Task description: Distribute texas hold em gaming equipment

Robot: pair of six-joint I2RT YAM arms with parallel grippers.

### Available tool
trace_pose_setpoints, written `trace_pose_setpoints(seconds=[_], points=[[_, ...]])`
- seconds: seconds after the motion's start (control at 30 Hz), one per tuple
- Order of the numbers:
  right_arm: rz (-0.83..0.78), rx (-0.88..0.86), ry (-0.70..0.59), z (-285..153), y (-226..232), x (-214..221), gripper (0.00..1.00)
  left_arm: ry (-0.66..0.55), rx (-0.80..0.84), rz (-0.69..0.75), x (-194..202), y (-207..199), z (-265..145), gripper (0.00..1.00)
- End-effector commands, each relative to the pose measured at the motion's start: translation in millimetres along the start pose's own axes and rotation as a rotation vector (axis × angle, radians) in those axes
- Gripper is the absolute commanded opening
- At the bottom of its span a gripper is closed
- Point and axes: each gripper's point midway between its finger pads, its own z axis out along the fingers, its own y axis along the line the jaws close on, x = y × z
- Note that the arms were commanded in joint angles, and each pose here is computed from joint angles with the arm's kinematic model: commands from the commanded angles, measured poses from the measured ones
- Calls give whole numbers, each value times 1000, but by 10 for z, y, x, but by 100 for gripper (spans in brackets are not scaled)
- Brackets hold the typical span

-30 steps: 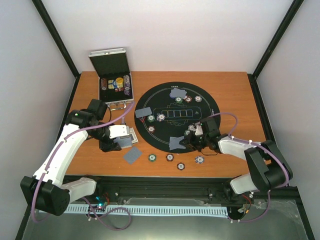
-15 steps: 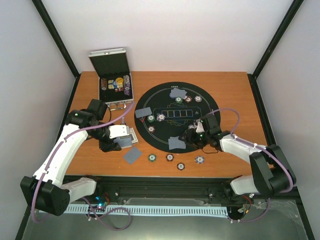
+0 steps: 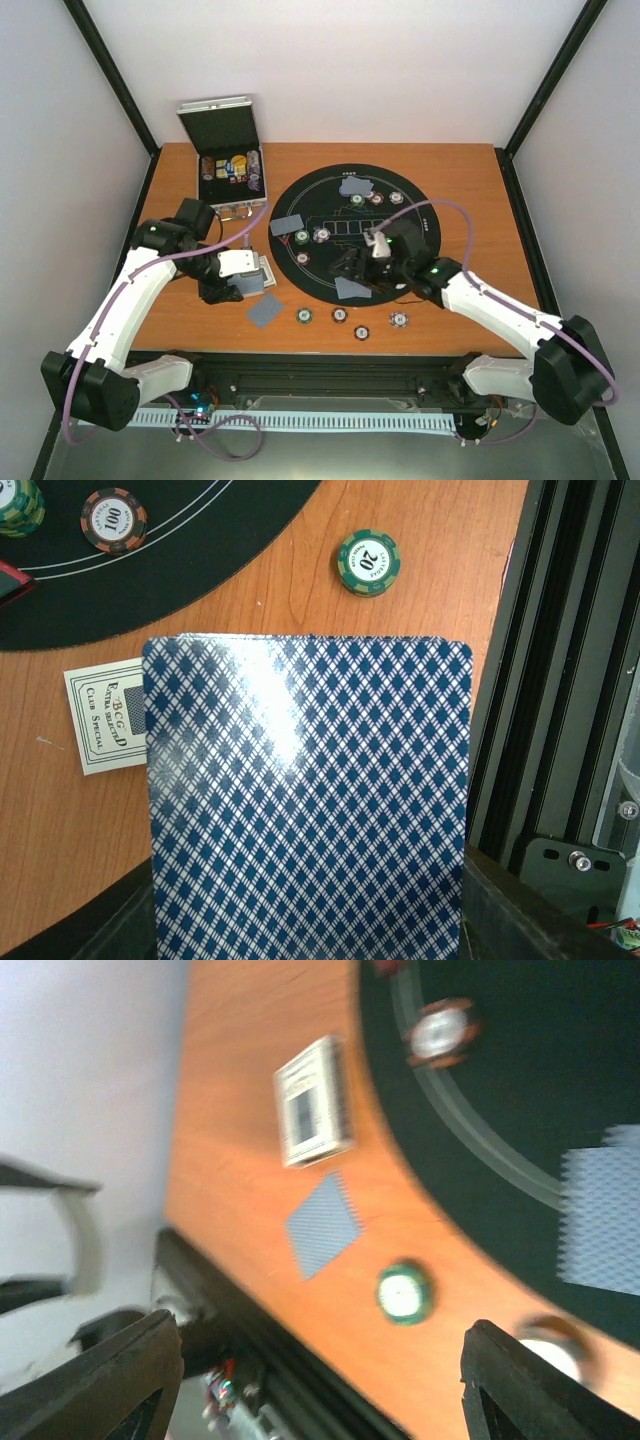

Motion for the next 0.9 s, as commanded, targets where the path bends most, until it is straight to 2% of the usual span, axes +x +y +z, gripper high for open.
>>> trace_pose_setpoints(seconds=[0.0, 0.13, 0.23, 0.6, 0.87], points=[[-66, -183, 44, 204, 810, 156, 78, -33, 6, 13, -87, 1, -55, 1], [-120, -333, 106, 466, 1374, 350, 80, -33, 4, 11, -81, -9, -60, 1], [-130, -406, 155, 630, 1614, 504, 80, -30, 0, 14, -72, -14, -67, 1], [-103, -476, 276, 1156, 1822, 773, 79, -35, -2, 18, -87, -23, -97, 1], [-58, -450, 315, 1466, 1669, 820, 79, -35, -6, 24, -81, -35, -111, 1]])
